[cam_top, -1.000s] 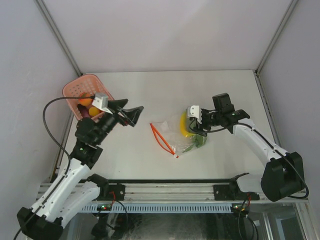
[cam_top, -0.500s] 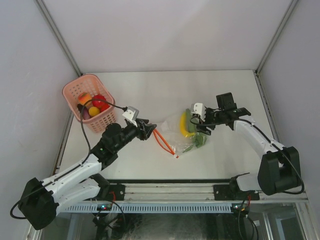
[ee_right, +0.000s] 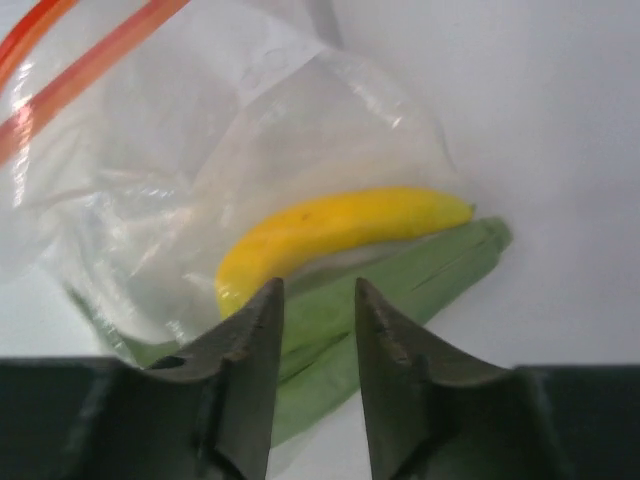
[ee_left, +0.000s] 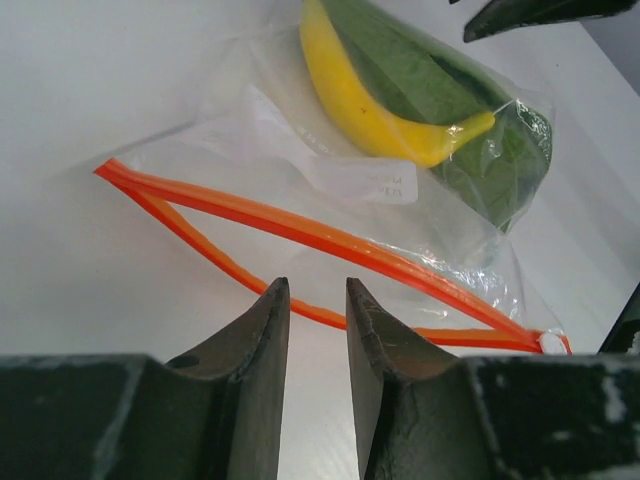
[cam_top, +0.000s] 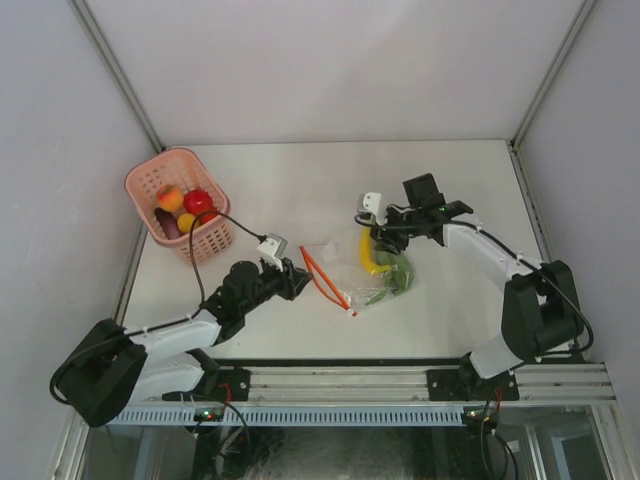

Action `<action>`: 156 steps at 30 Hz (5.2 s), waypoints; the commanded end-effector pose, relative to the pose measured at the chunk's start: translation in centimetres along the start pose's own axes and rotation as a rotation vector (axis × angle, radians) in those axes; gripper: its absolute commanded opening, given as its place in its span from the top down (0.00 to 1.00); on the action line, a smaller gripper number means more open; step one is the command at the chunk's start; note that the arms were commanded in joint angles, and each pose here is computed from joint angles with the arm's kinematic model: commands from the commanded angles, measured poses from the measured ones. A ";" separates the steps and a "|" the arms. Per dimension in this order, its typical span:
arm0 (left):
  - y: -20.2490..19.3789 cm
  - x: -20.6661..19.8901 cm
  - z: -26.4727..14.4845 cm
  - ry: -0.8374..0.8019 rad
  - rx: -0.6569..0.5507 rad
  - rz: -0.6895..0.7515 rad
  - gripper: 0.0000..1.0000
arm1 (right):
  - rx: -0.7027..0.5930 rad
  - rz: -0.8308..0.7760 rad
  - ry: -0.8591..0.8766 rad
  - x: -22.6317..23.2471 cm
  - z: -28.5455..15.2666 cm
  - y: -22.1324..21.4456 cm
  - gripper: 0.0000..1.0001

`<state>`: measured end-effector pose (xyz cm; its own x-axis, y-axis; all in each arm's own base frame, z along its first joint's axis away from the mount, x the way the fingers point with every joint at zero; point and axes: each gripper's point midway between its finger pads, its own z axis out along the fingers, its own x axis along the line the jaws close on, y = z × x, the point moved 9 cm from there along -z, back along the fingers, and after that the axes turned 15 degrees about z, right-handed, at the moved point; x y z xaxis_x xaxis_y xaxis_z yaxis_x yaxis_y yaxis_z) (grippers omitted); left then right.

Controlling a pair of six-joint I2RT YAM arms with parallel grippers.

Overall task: Open the zip-top bag and remove the fake food
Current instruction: Pick up the fake fruit from the zipper food storage bag.

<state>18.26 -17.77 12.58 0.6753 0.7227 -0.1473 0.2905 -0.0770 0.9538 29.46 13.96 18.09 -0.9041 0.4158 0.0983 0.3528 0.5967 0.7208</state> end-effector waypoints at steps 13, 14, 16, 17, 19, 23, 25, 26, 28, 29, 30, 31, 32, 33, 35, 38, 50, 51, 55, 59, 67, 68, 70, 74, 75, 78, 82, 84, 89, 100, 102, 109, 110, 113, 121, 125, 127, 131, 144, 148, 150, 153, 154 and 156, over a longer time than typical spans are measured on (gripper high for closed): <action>0.1 -0.5 6.1 -0.054 -0.090 -0.197 0.67 | 0.203 0.252 -0.188 -2.1 5.5 -1.1 0.91; 0.1 -0.5 6.4 -0.055 -0.086 -0.209 0.67 | 0.222 0.263 -0.182 -2.2 5.7 -1.3 0.91; 0.0 -0.5 7.1 -0.052 -0.070 -0.232 0.67 | 0.244 0.274 -0.168 -2.2 6.0 -1.4 0.92; 0.0 -0.5 7.5 -0.051 -0.065 -0.244 0.67 | 0.248 0.278 -0.161 -2.2 6.0 -1.3 0.92; -0.3 -0.4 8.1 -0.044 -0.051 -0.272 0.66 | 0.267 0.289 -0.137 -2.1 6.3 -1.5 0.92; -1.1 -0.4 9.1 -0.025 -0.016 -0.324 0.65 | 0.293 0.300 -0.092 -1.6 6.7 -1.7 0.92; -1.2 -0.6 9.6 -0.027 -0.001 -0.330 0.64 | 0.302 0.298 -0.074 -1.4 6.9 -1.7 0.92; -1.2 -0.8 9.9 -0.028 0.007 -0.331 0.63 | 0.308 0.297 -0.066 -1.2 7.0 -1.6 0.92; -1.2 -1.1 10.5 -0.032 0.023 -0.333 0.61 | 0.318 0.293 -0.056 -0.9 7.3 -1.6 0.92; -1.1 -1.4 10.7 -0.035 0.029 -0.336 0.60 | 0.317 0.293 -0.050 -0.9 7.3 -1.5 0.92; -0.9 -1.5 11.1 -0.035 0.029 -0.341 0.60 | 0.317 0.296 -0.041 -0.8 7.3 -1.5 0.92; -0.9 -1.7 11.2 -0.038 0.035 -0.344 0.59 | 0.315 0.300 -0.034 -0.7 7.3 -1.4 0.92; -0.8 -1.8 11.3 -0.038 0.036 -0.347 0.58 | 0.312 0.305 -0.026 -0.6 7.4 -1.4 0.92; -0.7 -2.0 11.6 -0.038 0.038 -0.350 0.58 | 0.310 0.309 -0.014 -0.4 7.4 -1.3 0.92; -0.6 -2.3 11.9 -0.039 0.045 -0.358 0.57 | 0.303 0.322 0.018 -0.2 7.4 -1.1 0.92; -0.7 -2.6 12.4 -0.039 0.063 -0.370 0.56 | 0.298 0.347 0.063 0.1 7.5 -0.8 0.92; -0.6 -3.2 13.5 0.019 0.130 -0.425 0.47 | 0.265 0.379 0.016 -0.8 6.3 -0.5 0.91; -0.6 -3.3 13.6 0.019 0.129 -0.426 0.46 | 0.267 0.381 0.014 -0.8 6.3 -0.6 0.91; -0.6 -3.3 13.9 0.040 0.147 -0.441 0.42 | 0.263 0.379 0.004 -0.9 6.1 -0.4 0.91; -0.7 -3.4 14.2 0.047 0.162 -0.453 0.41 | 0.249 0.367 -0.016 -0.9 5.5 0.0 0.91; -0.5 -3.3 14.6 0.092 0.196 -0.468 0.36 | 0.191 0.327 -0.120 -2.0 2.3 0.7 0.91; -0.4 -3.4 14.7 0.093 0.196 -0.469 0.36 | 0.187 0.327 -0.132 -2.1 2.0 0.6 0.91; -0.2 -3.4 14.9 0.098 0.200 -0.470 0.36 | 0.179 0.334 -0.142 -2.4 1.6 0.4 0.91; 0.0 -3.6 15.5 0.128 0.251 -0.471 0.35 | 0.194 0.358 -0.137 -2.6 1.8 -0.2 0.91; 0.1 -3.8 15.7 0.126 0.257 -0.471 0.34 | 0.203 0.363 -0.132 -2.6 2.1 -0.4 0.91; 0.3 -4.2 16.0 0.135 0.276 -0.459 0.34 | 0.236 0.374 -0.137 -2.7 2.9 -1.0 0.91; -0.2 -4.1 16.5 0.193 0.361 -0.435 0.36 | 0.261 0.390 -0.139 -2.9 3.4 -1.5 0.91; -0.4 -4.2 16.7 0.188 0.372 -0.436 0.40 | 0.265 0.394 -0.137 -2.9 3.5 -1.6 0.91; 0.3 -4.7 17.0 0.163 0.358 -0.440 0.52 | 0.290 0.402 -0.132 -2.9 3.9 -2.0 0.91; -1.0 -4.0 17.7 0.248 0.421 -0.361 0.41 | 0.347 0.411 -0.098 -2.4 5.1 -2.7 0.92; -1.5 -3.8 17.7 0.260 0.433 -0.349 0.42 | 0.347 0.409 -0.097 -2.4 5.2 -2.7 0.92; -0.8 -2.9 16.5 0.336 0.432 -0.262 0.69 | 0.347 0.418 -0.101 -2.6 5.1 -2.8 0.92; -0.3 -2.8 16.2 0.344 0.424 -0.252 0.74 | 0.347 0.419 -0.102 -2.7 5.0 -2.9 0.92; 0.8 -2.5 15.2 0.371 0.395 -0.229 0.82 | 0.347 0.424 -0.102 -2.7 4.9 -2.9 0.92; 3.2 -0.8 12.1 0.384 0.302 -0.284 0.92 | 0.350 0.428 -0.105 -2.8 4.9 -3.1 0.92; 3.2 0.0 10.5 0.369 0.280 -0.334 0.96 | 0.347 0.425 -0.106 -2.9 4.9 -3.0 0.92; 3.6 0.2 9.8 0.367 0.261 -0.341 0.97 | 0.345 0.425 -0.105 -2.9 4.9 -3.0 0.92; 3.9 1.0 8.6 0.414 0.268 -0.288 0.98 | 0.343 0.422 -0.102 -2.8 4.9 -2.9 0.92; 4.6 3.6 5.2 0.642 0.376 0.002 1.00 | 0.342 0.412 -0.091 -2.6 5.1 -2.8 0.92; 5.5 4.1 4.0 0.703 0.367 0.050 1.00 | 0.341 0.412 -0.090 -2.5 5.1 -2.7 0.92; 5.9 4.3 3.4 0.727 0.364 0.071 1.00 | 0.340 0.408 -0.088 -2.5 5.1 -2.7 0.92; 6.5 4.6 2.5 0.769 0.360 0.104 1.00 | 0.337 0.408 -0.087 -2.5 5.0 -2.6 0.92; 6.7 4.7 2.2 0.780 0.359 0.116 1.00 | 0.337 0.408 -0.086 -2.5 5.0 -2.6 0.92; 7.2 4.8 1.5 0.801 0.352 0.133 1.00 | 0.333 0.407 -0.084 -2.4 5.0 -2.5 0.92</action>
<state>24.44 -17.09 15.42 0.1434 0.9583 0.2470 0.5838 -0.2835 0.7608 31.65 14.35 11.93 -0.6474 0.7187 0.2539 0.7540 0.5551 0.3512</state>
